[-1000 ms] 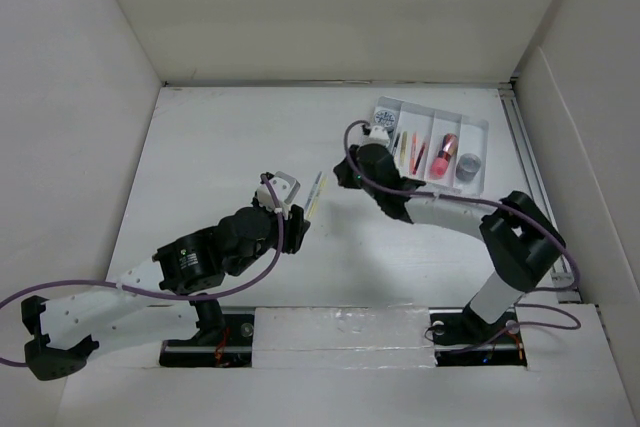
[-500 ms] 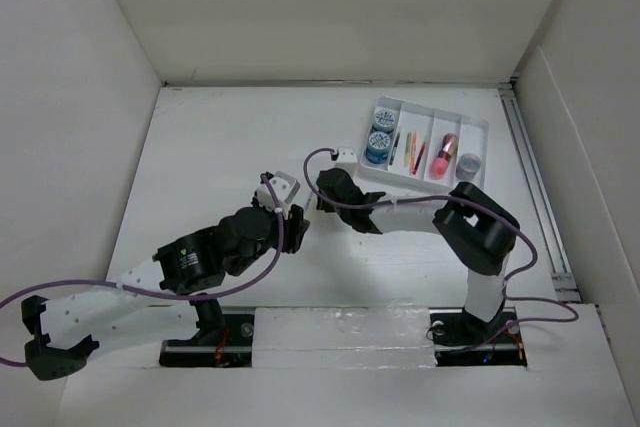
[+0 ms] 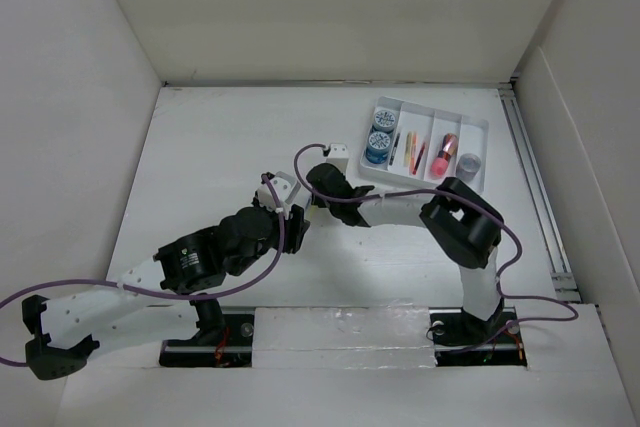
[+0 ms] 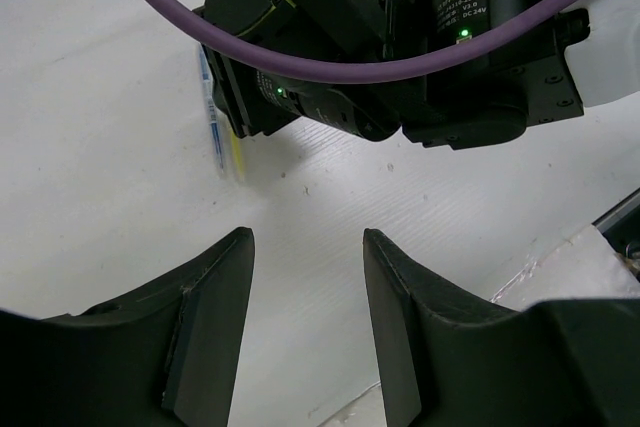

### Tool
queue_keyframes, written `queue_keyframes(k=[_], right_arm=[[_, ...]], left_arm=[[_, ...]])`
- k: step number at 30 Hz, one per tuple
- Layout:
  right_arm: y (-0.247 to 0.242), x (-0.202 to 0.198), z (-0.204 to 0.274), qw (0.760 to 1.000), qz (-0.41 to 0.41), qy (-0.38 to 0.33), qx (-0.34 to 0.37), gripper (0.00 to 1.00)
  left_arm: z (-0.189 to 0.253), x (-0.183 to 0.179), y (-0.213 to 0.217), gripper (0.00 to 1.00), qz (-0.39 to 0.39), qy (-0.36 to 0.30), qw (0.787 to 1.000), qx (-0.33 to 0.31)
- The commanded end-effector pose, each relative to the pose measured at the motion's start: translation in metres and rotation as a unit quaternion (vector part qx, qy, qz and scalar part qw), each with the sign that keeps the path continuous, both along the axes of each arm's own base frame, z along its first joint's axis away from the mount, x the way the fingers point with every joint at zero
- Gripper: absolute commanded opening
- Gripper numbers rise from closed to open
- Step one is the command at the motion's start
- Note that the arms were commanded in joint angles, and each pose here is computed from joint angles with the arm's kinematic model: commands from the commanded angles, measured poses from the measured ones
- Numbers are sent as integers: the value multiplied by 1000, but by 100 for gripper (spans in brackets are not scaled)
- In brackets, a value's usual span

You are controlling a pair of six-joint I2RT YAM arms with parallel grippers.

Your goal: Organize the desk

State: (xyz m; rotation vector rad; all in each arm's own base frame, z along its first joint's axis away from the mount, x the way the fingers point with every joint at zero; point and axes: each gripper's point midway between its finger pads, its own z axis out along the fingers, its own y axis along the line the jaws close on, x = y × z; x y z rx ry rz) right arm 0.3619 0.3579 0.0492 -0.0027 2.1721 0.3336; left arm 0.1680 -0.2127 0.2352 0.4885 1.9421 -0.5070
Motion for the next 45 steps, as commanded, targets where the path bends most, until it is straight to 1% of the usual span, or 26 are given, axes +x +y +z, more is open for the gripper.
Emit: queue_keyframes(k=[1, 12, 13, 15, 22, 25, 27, 29, 31, 32, 35, 36, 40, 42, 44, 45], right_arm=[[4, 10, 11, 1000, -12, -14, 2, 37], [5, 9, -6, 1000, -12, 2, -13, 34], [4, 10, -5, 1000, -15, 1, -13, 34], [1, 8, -4, 1000, -19, 0, -12, 28], [-11, 5, -2, 999, -38, -2, -16, 25], [-19, 2, 1, 999, -47, -6, -18, 27], [-21, 1, 0, 999, -47, -5, -22, 33], [-23, 4, -2, 999, -47, -1, -20, 33], [-24, 7, -3, 999, -40, 7, -12, 29], [-23, 6, -2, 999, -35, 9, -9, 20], [-32, 8, 5, 999, -38, 4, 0, 8], [-34, 13, 20, 999, -42, -9, 15, 8], [-53, 20, 51, 997, -51, -25, 45, 7], [-76, 29, 60, 996, -72, -34, 50, 7], [-95, 37, 80, 993, -83, -48, 66, 7], [-118, 50, 82, 991, -106, -50, 67, 7]], left_arm=[[7, 1, 1, 43, 3, -8, 1000, -12], [9, 1, 1, 43, 1, -9, 1000, -14], [9, 1, 1, 43, 2, -10, 1000, -14], [9, 1, 1, 43, 1, -10, 1000, -15], [11, 1, 2, 43, 2, -11, 1000, -18], [13, 0, 2, 43, 0, -13, 1000, -20], [14, 0, 1, 43, -1, -13, 1000, -23], [12, 0, 1, 43, -2, -12, 1000, -19], [13, 0, 2, 43, -1, -13, 1000, -20], [14, 0, 2, 43, 0, -13, 1000, -22], [15, 0, 3, 43, 0, -15, 1000, -26], [17, -1, 4, 43, 0, -16, 999, -28], [14, -1, 2, 43, -3, -14, 1000, -25], [14, -1, 1, 43, -4, -13, 1000, -24], [15, -2, 1, 43, -6, -13, 1000, -27], [15, -2, 1, 43, -6, -13, 1000, -27]])
